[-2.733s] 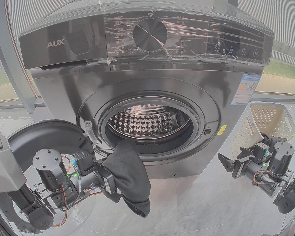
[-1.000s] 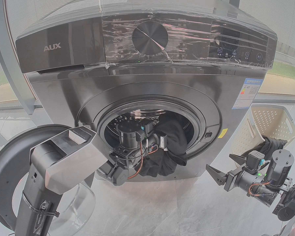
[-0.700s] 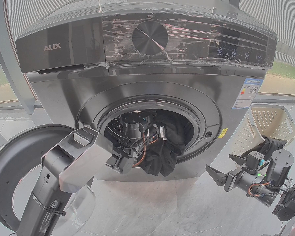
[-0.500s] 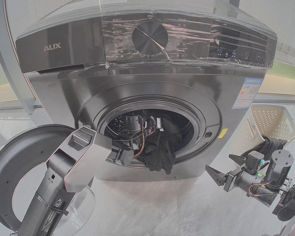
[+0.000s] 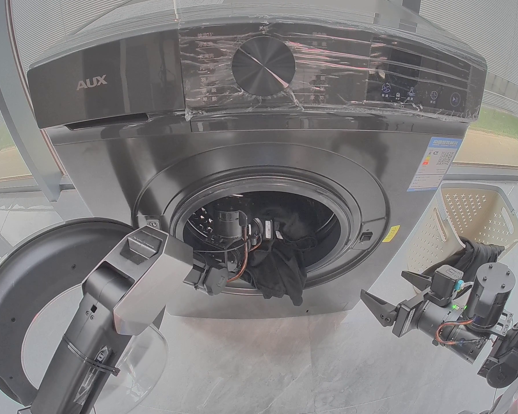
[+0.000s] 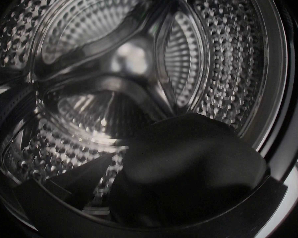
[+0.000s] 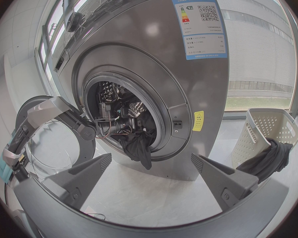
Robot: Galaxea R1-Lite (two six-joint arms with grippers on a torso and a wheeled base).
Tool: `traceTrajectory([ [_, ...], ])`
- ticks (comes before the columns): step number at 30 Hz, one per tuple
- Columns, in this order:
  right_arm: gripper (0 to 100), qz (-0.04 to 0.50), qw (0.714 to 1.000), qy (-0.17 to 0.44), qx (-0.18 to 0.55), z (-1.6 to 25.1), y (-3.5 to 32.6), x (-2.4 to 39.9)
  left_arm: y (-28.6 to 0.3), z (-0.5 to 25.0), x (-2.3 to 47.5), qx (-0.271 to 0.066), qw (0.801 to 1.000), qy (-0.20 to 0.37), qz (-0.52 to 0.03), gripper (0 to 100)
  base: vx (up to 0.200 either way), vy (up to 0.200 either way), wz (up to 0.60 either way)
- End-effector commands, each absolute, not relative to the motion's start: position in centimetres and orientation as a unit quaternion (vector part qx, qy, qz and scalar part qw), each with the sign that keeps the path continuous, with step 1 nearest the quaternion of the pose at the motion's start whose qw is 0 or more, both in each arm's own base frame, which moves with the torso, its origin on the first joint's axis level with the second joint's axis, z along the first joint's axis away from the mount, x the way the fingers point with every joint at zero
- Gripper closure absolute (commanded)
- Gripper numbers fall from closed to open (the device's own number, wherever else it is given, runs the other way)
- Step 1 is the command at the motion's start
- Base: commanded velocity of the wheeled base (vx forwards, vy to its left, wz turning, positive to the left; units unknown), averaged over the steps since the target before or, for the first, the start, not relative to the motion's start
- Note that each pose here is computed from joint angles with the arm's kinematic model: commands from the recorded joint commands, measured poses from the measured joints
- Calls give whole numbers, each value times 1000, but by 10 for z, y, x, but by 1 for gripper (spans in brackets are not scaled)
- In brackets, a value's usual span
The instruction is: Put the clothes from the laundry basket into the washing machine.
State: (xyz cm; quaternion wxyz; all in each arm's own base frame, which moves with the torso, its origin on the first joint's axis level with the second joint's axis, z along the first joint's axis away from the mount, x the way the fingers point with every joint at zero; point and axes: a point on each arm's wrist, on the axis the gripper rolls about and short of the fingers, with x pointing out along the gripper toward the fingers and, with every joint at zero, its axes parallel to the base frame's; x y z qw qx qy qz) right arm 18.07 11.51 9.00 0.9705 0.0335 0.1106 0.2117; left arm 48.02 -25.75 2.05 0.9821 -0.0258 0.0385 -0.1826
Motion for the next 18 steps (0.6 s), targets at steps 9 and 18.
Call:
traceTrajectory([
  [9,0,211,971,111,33,89,116,181,-238,54,421,18,958,175,-227,0,0,0,0],
  [18,0,216,969,112,33,89,118,180,-250,37,415,26,948,193,-250,0,0,0,0],
])
